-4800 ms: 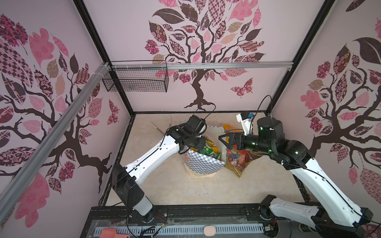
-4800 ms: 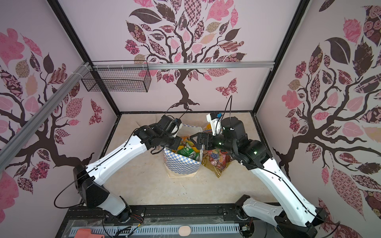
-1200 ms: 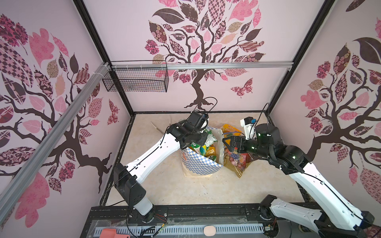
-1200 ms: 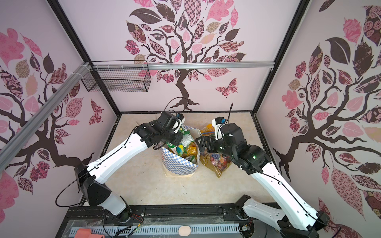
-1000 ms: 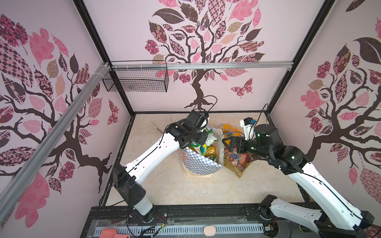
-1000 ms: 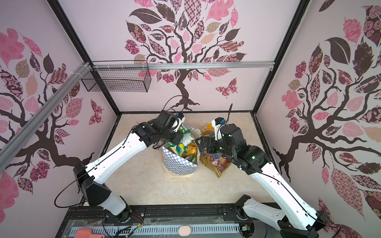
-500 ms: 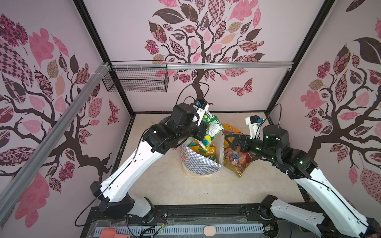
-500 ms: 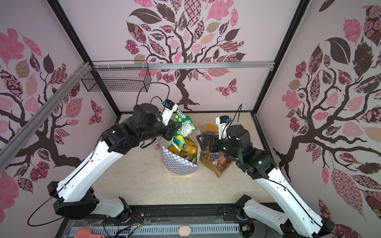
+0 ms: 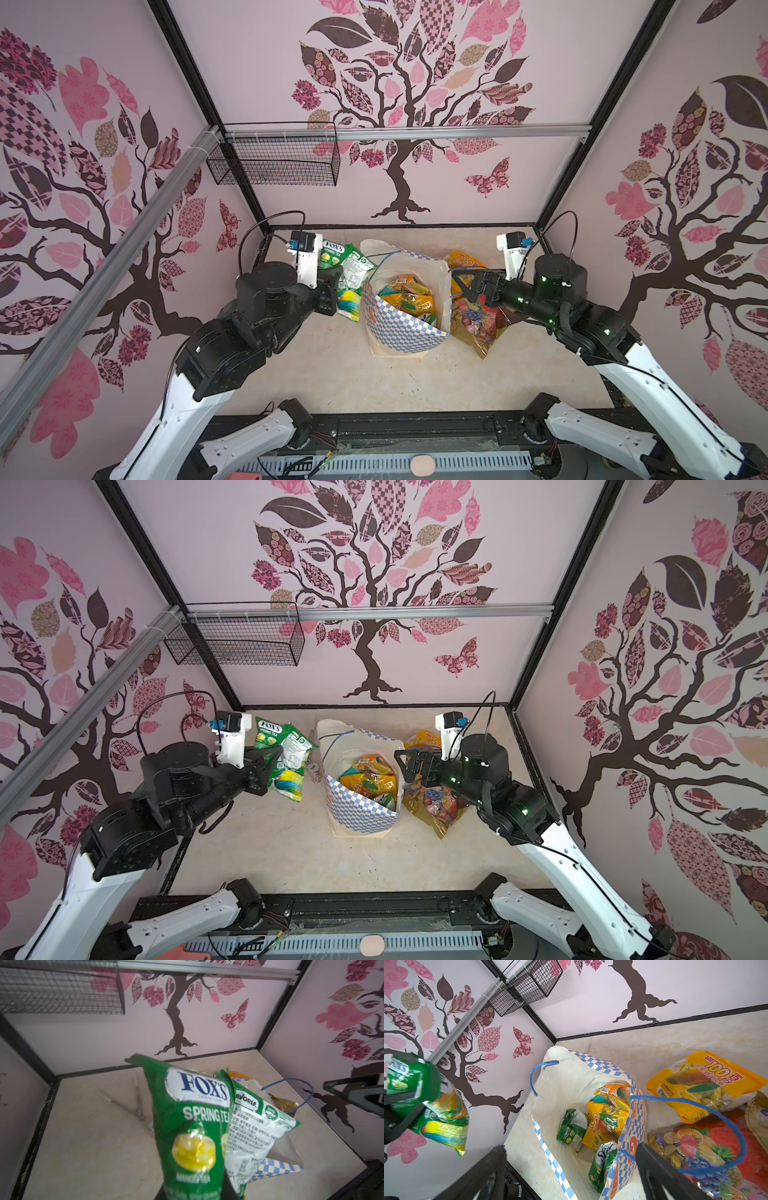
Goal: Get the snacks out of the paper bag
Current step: 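Carry the green packets beside the bag and lower them onto the table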
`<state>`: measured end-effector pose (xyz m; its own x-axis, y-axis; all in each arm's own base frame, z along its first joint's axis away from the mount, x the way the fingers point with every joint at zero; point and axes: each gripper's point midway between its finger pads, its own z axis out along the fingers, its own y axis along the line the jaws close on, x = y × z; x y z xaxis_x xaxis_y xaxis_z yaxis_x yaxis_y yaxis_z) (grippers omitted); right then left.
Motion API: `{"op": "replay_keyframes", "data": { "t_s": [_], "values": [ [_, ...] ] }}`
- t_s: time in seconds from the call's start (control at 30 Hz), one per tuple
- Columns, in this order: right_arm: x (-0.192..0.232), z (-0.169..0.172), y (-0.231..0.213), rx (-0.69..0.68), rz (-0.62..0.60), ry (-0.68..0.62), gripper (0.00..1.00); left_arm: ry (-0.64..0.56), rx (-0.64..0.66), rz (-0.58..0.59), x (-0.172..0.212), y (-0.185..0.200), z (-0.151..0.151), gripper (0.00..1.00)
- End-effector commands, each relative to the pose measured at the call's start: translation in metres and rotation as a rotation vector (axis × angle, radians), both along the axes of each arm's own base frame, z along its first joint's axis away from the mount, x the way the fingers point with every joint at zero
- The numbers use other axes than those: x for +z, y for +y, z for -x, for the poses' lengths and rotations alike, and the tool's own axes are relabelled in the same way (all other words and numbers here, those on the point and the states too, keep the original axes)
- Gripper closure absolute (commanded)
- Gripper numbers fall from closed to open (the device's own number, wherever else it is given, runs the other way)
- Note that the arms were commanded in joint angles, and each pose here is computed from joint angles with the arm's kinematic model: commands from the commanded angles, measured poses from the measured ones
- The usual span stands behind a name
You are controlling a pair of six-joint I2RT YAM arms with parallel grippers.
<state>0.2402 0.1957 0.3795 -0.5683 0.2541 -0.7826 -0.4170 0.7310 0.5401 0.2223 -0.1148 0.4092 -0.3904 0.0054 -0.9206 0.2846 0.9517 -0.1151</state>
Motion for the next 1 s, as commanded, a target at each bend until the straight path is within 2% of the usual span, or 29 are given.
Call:
{"op": "replay_keyframes", "data": {
  "t_s": [0.0,0.13,0.43,0.73,0.97],
  "values": [
    [-0.001,-0.003,0.003,0.006,0.009,-0.011,0.00,0.077,0.148,-0.019,-0.038,0.027,-0.003,1.00],
    [-0.008,-0.006,0.004,0.000,0.022,-0.001,0.00,0.212,0.163,0.034,-0.086,0.031,-0.011,1.00],
    [-0.022,-0.003,-0.007,-0.027,0.067,0.008,0.00,0.459,0.217,0.357,-0.181,0.040,-0.053,1.00],
    [-0.027,-0.001,-0.016,-0.051,0.111,-0.006,0.00,0.543,0.425,0.422,-0.256,0.060,-0.068,1.00],
    [-0.027,0.002,-0.019,-0.052,0.118,-0.011,0.00,0.526,0.568,0.437,-0.295,0.080,-0.072,1.00]
  ]
}}
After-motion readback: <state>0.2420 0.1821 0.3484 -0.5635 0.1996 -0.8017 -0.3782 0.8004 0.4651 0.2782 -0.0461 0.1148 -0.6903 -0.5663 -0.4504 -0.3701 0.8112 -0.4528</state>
